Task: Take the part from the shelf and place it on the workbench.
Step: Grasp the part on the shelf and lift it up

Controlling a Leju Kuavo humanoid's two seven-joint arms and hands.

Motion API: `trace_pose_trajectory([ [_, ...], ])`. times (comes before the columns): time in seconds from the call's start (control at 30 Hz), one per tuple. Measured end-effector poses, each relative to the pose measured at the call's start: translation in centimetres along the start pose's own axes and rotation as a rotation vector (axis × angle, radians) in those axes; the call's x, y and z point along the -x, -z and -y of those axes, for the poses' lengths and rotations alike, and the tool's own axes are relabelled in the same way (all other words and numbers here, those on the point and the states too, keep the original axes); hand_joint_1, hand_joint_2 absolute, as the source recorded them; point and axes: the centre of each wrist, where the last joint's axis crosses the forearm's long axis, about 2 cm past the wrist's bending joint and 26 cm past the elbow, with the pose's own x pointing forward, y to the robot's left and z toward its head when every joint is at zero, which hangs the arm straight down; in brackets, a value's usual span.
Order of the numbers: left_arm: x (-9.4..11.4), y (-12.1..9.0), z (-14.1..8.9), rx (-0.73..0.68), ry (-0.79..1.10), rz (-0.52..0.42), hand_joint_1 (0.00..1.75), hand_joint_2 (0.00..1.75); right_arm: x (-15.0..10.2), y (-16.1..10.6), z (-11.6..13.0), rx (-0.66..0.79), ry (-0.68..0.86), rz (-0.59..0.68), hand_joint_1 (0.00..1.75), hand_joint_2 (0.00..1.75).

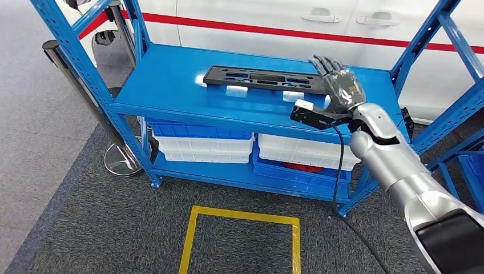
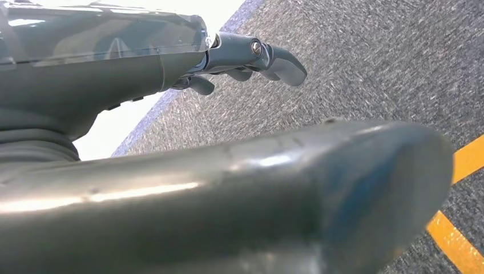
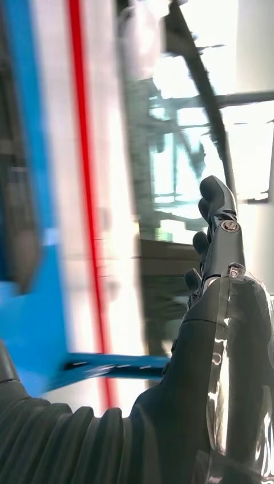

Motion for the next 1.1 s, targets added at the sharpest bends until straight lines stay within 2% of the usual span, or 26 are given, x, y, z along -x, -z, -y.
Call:
trace_pose_trajectory([
  [0.17,-0.2,0.1,-0.2,-0.008,0.000,0.004,0.00,0.00,0.1,3.4,4.7,0.110,-0.163,0.069,0.00,1.75],
  [0.23,-0.3,0.1,-0.2,-0.006,0.002,0.005,0.00,0.87,0.0,4.5,6.2,0.140,-0.196,0.081,0.00,1.75],
  [0.3,-0.3,0.1,-0.2,-0.005,-0.001,0.005,0.00,0.87,-0.2,5.4,7.2,0.155,-0.193,0.084,0.00,1.75],
  [0.37,-0.3,0.1,-0.2,-0.003,-0.028,0.000,0.00,0.00,-0.4,6.0,7.6,0.153,-0.169,0.084,0.00,1.75],
  [0.53,-0.1,0.3,-0.5,0.012,-0.205,-0.031,0.00,0.00,-0.8,6.3,7.1,0.117,-0.128,0.080,0.00,1.75],
  [0.87,-0.3,0.6,-0.9,0.029,-0.552,-0.050,0.00,0.00,-0.4,4.3,3.5,0.056,-0.082,0.046,0.00,1.75],
  [1.0,-0.4,0.5,-0.8,0.032,-0.597,-0.048,0.00,0.00,-0.4,3.0,1.6,0.004,-0.055,0.021,0.00,0.00],
  [1.1,-0.5,0.4,-0.5,0.038,-0.599,-0.045,0.00,0.00,-1.0,0.9,-1.4,-0.078,-0.074,0.017,0.00,1.31],
])
